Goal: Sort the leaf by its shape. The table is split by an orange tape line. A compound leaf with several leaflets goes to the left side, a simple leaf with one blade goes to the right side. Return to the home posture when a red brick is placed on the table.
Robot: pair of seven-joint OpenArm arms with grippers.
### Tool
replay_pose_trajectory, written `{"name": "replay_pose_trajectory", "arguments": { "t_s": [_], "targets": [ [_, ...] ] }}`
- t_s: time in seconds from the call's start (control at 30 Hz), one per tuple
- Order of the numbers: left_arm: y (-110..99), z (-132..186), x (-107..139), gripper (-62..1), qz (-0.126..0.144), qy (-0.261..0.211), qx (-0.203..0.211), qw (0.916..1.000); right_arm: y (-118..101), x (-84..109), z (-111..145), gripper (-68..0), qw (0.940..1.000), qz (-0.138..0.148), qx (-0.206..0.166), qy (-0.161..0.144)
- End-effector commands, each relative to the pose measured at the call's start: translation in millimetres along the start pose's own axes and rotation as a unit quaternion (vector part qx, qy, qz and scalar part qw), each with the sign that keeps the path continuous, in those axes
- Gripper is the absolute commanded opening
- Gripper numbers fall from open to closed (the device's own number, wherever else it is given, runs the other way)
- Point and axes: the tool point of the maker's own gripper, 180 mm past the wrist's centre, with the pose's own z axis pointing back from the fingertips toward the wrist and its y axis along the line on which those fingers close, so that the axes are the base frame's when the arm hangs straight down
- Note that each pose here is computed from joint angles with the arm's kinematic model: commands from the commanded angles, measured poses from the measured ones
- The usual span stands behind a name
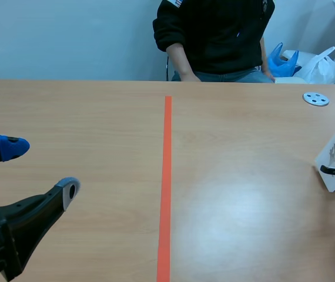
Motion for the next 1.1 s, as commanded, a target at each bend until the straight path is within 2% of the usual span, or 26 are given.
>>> {"name": "replay_pose_trajectory", "arguments": {
  "t_s": [0.0, 0.07, 0.17, 0.3, 0.37, 0.4, 0.57, 0.7, 0.83, 1.07],
  "targets": [
    [-2.4, -1.0, 8.3, 1.4, 0.003, -0.017, -0.001, 0.9998, -4.5, 25.2, -3.6, -57.1, 0.9994, 0.008, 0.000, -0.033],
    [-2.4, -1.0, 8.3, 1.4, 0.003, -0.017, -0.001, 0.9998, -4.6, 24.7, -3.1, -49.6, 0.9994, 0.008, 0.000, -0.033],
    [-2.4, -1.0, 8.3, 1.4, 0.003, -0.017, -0.001, 0.9998, -4.6, 26.0, -2.9, -33.3, 0.9993, 0.008, 0.000, -0.037],
    [-2.4, -1.0, 8.3, 1.4, 0.003, -0.017, -0.001, 0.9998, -4.3, 40.9, -1.3, -11.9, 0.9970, 0.008, 0.000, -0.077],
    [-2.4, -1.0, 8.3, 1.4, 0.003, -0.017, -0.001, 0.9998, -3.2, 44.6, -0.8, -2.0, 0.9963, 0.008, 0.005, -0.085],
    [-2.4, -1.0, 8.3, 1.4, 0.003, -0.017, -0.001, 0.9998, -1.7, 46.3, -0.4, 0.4, 0.9960, 0.008, 0.012, -0.088],
    [-2.4, -1.0, 8.3, 1.4, 0.003, -0.017, -0.001, 0.9998, 4.6, 54.9, 2.9, 0.4, 0.9943, 0.013, 0.049, -0.094],
    [-2.4, -1.0, 8.3, 1.4, 0.003, -0.017, -0.001, 0.9998, 9.0, 64.1, 10.9, 0.4, 0.9924, 0.038, 0.065, -0.097],
    [-2.4, -1.0, 8.3, 1.4, 0.003, -0.017, -0.001, 0.9998, 23.0, 70.2, 24.8, 0.4, 0.9890, 0.067, 0.092, -0.095],
    [-2.4, -1.0, 8.3, 1.4, 0.003, -0.017, -0.001, 0.9998, 47.1, 86.4, 56.4, 0.4, 0.9818, 0.098, 0.124, -0.105]
  ]
}}
